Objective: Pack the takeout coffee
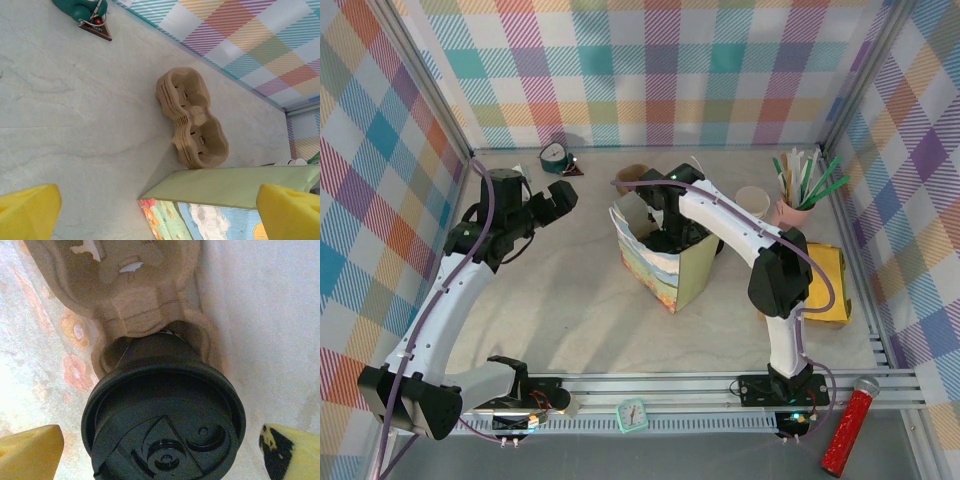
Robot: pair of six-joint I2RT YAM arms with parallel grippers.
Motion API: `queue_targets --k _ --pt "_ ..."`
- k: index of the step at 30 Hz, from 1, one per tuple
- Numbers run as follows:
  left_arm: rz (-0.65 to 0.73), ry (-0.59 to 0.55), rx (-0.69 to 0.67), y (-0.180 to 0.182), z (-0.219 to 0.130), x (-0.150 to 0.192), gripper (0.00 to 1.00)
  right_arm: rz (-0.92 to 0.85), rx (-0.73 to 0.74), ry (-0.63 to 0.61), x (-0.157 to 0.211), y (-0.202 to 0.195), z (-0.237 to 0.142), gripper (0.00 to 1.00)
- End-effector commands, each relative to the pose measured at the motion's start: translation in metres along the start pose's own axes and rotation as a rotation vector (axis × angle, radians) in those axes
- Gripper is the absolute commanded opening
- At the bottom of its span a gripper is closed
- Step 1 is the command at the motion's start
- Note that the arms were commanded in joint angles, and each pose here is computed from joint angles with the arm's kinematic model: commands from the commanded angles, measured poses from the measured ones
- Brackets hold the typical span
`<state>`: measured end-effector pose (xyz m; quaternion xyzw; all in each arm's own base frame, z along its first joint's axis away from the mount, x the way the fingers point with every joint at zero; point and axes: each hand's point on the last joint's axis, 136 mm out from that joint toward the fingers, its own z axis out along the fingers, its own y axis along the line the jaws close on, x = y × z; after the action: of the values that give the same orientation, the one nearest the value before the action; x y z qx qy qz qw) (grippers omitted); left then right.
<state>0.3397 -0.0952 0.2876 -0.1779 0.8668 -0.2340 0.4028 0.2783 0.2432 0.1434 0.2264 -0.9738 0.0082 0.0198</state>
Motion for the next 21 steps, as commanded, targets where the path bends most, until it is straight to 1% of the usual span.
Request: queue_targets --k 1,21 --pt "-0.002 -0.016 0.028 -0.0069 -0.005 -0.0073 1.0 0.022 -0.006 0.012 0.0022 -0.0013 -0.0049 1.0" --pt "-0.003 -0.017 0.036 -0.0089 -0.0064 -0.0081 1.0 0.026 -0.009 0.007 0.0026 -0.0007 -0.0103 1.0"
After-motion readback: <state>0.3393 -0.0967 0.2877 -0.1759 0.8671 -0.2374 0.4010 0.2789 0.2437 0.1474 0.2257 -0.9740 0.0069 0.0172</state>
